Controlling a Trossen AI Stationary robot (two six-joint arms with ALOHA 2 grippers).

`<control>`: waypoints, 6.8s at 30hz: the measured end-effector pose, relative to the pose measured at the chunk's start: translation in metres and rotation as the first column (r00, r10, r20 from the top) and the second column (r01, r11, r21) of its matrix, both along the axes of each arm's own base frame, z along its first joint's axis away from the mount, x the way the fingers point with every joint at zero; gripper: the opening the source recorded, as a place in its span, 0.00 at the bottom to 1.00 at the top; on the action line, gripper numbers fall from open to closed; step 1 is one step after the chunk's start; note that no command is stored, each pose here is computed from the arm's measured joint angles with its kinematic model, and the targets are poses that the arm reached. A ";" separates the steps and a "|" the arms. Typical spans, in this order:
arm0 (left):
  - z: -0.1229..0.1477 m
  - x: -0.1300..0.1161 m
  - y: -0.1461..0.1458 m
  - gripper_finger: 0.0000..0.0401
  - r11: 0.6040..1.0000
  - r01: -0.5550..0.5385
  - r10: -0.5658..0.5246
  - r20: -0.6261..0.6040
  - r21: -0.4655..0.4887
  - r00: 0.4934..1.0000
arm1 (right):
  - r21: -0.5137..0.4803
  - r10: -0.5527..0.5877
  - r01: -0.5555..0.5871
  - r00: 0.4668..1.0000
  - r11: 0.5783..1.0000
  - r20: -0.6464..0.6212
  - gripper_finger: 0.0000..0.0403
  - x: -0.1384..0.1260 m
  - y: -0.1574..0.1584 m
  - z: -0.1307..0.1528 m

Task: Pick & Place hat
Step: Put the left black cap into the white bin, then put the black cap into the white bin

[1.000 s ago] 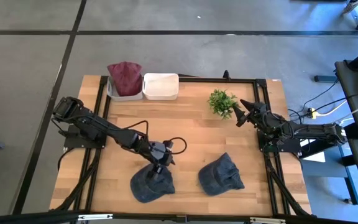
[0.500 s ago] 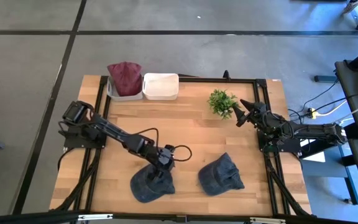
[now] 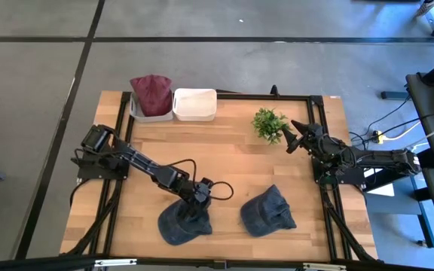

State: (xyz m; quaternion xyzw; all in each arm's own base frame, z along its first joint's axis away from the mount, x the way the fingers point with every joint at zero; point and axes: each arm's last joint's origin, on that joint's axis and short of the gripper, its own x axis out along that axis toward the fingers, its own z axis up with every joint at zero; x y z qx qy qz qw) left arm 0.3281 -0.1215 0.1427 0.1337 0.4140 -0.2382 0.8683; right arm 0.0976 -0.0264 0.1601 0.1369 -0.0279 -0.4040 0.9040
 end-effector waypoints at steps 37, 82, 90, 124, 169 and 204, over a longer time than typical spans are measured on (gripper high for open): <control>-0.002 0.000 0.008 0.03 0.987 -0.155 0.156 -0.009 0.037 0.988 | 0.002 -0.001 0.001 1.000 1.000 0.003 0.78 0.000 0.000 0.000; 0.139 -0.078 0.324 0.04 0.406 -0.913 0.700 0.628 0.042 0.340 | 0.001 -0.001 0.001 1.000 1.000 0.001 0.78 0.000 0.000 0.000; 0.105 -0.066 0.343 0.05 0.406 -0.910 0.728 0.571 0.086 0.378 | 0.002 -0.001 0.001 1.000 1.000 0.003 0.78 0.000 0.000 0.000; 0.098 -0.065 0.350 0.32 0.257 -0.933 0.706 0.611 0.250 0.358 | 0.002 -0.001 0.001 1.000 1.000 0.002 0.78 0.000 0.000 0.000; 0.063 -0.045 0.030 0.40 0.638 -0.345 0.717 0.367 -0.689 0.593 | -0.064 0.554 -0.556 0.799 0.829 0.233 0.78 0.008 0.015 0.032; 0.062 -0.041 0.055 0.40 0.608 -0.412 0.776 0.397 -0.679 0.490 | 0.952 0.700 0.041 0.669 0.302 -0.251 0.78 0.058 0.160 0.072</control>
